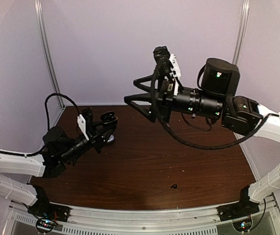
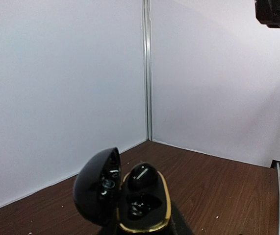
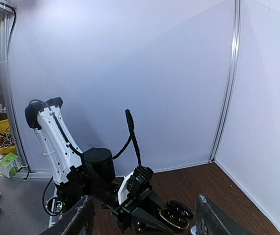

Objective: Insert the wireless bluetooth earbuds into the charging case
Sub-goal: Pick up the left earbud from the corner of the board.

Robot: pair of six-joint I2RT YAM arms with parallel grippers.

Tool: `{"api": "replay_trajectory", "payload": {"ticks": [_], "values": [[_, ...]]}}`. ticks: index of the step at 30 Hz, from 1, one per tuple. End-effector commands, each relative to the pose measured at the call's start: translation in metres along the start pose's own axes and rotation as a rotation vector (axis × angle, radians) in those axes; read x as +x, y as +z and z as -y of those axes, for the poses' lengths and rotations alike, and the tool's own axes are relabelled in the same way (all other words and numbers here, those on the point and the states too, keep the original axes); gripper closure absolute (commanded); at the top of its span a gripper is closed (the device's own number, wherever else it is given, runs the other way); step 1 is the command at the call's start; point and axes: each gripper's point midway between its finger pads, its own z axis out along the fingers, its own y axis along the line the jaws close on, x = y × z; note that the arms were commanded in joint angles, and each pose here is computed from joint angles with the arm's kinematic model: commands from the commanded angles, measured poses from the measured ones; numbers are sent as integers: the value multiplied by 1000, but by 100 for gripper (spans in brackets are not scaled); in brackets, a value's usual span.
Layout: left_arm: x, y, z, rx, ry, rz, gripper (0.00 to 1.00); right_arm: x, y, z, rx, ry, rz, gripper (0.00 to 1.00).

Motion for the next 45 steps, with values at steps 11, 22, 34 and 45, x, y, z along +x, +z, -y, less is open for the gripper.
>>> {"api": "replay_trajectory", "payload": {"ticks": [11, 22, 34, 45], "values": [[-4, -17, -2, 0, -64, -1, 100, 257, -146, 22, 442, 663, -682, 47], [-4, -16, 0, 13, -75, 3, 100, 367, -206, 4, 621, 872, -881, 59], [-3, -16, 0, 11, -68, -3, 100, 406, -185, -1, 576, 880, -924, 63], [-4, -17, -2, 0, -58, -3, 100, 423, -186, 3, 597, 850, -971, 66]]}}
